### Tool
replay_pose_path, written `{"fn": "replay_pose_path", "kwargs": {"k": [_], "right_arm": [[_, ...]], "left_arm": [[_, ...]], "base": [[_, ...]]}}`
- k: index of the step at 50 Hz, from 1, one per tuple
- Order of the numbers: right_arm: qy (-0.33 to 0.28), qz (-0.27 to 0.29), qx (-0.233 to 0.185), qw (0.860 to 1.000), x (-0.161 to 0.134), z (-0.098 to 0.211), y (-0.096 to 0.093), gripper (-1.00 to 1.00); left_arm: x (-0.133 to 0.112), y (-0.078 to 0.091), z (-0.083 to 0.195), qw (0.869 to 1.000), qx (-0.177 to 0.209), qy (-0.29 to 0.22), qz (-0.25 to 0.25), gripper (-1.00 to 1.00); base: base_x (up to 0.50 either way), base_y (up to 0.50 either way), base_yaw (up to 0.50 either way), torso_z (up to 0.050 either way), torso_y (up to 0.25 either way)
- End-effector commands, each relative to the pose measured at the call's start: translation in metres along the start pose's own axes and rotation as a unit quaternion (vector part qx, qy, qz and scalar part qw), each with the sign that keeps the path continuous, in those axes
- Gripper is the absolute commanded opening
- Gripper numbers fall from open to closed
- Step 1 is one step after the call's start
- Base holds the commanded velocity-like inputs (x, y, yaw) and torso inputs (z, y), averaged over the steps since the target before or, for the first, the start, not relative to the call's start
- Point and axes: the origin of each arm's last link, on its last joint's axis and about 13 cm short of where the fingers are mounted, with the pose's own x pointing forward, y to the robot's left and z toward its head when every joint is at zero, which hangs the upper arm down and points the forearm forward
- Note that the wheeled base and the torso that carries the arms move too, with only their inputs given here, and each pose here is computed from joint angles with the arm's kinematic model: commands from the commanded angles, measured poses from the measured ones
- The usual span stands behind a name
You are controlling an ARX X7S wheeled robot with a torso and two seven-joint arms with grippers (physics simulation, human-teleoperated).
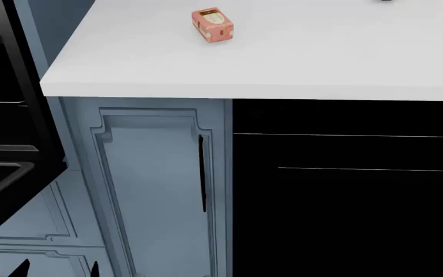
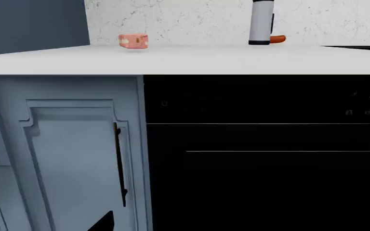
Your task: Close the oven door
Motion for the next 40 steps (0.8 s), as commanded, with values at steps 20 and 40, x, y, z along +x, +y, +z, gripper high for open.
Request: {"fn": "replay_pose_path", "kwargs": {"k": [20,40], "right_arm": [[-0.003,-0.01,-0.005,1.0,0.0017,-0.0007,0.0001,1.0],[-0.005,-0.009,0.005,1.0,0.0014,-0.0012,-0.001,1.0]], "left_arm": [[-0.0009,0.0003,0.0001,0.999,0.02,-0.014,0.022,1.0],[-0.0016,0.0001,0.0001,1.0,0.019,-0.012,0.019,1.0]], "base": [[0.0,0.0,0.0,0.0,0.0],[0.0,0.0,0.0,-0.05,0.0]]}}
